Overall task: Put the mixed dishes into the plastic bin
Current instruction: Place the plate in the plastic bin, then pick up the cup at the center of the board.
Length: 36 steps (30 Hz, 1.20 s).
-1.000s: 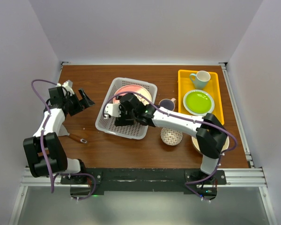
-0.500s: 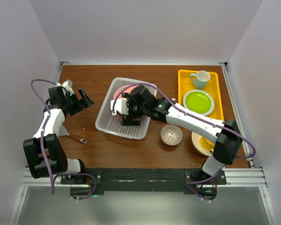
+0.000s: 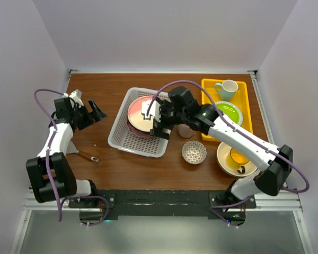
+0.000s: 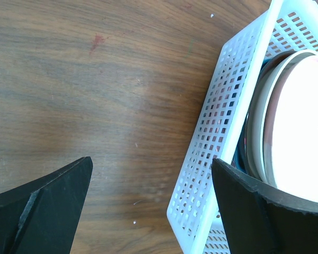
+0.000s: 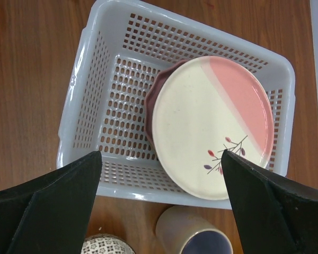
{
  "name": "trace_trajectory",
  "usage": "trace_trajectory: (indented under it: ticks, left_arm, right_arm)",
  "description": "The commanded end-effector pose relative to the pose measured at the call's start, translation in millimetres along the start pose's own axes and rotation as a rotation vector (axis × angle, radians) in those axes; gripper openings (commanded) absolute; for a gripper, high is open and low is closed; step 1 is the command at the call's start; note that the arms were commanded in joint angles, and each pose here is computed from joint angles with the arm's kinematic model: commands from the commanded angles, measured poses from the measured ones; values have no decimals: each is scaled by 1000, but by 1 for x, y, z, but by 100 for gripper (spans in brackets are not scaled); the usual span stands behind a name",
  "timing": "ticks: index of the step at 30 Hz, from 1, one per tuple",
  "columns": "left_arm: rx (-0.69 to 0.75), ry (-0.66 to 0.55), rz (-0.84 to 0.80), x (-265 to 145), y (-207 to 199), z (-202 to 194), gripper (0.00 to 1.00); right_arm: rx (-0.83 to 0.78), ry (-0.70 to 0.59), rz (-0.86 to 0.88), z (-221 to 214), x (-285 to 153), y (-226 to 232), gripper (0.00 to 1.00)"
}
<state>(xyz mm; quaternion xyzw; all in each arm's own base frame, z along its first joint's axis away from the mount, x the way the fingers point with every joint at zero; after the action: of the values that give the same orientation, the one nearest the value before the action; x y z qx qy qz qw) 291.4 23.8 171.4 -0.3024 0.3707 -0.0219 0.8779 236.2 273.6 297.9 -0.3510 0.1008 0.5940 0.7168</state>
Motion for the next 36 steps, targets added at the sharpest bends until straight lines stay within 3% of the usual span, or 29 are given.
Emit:
trace_trajectory:
  ticks: [1, 21, 27, 36]
  left_arm:
    - [60, -46, -21, -6, -5, 5, 100]
    - [88, -115, -1, -19, -10, 12, 100]
    - [110, -235, 21, -42, -21, 21, 100]
    - [135, -397, -112, -91, -58, 30, 100]
  right_arm:
    - [44, -111, -17, 17, -37, -10, 98]
    - [246, -232, -129, -29, -107, -31, 98]
    - [310, -247, -181, -51, -120, -33, 98]
    - [363, -266, -224, -70, -130, -32, 98]
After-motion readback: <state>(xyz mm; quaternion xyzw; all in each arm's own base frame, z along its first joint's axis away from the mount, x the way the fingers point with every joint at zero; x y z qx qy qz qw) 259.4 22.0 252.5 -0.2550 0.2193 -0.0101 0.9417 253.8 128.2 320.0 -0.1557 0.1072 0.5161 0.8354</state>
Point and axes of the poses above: each gripper's point midway between its finger pads, its own x axis out along the fingers, its own y axis along the line the jaws close on, z = x × y, the point moved 8 cm from there along -x, back along the fingers, and after that the axes turned 4 degrees about -x, right-handed, at the moved point
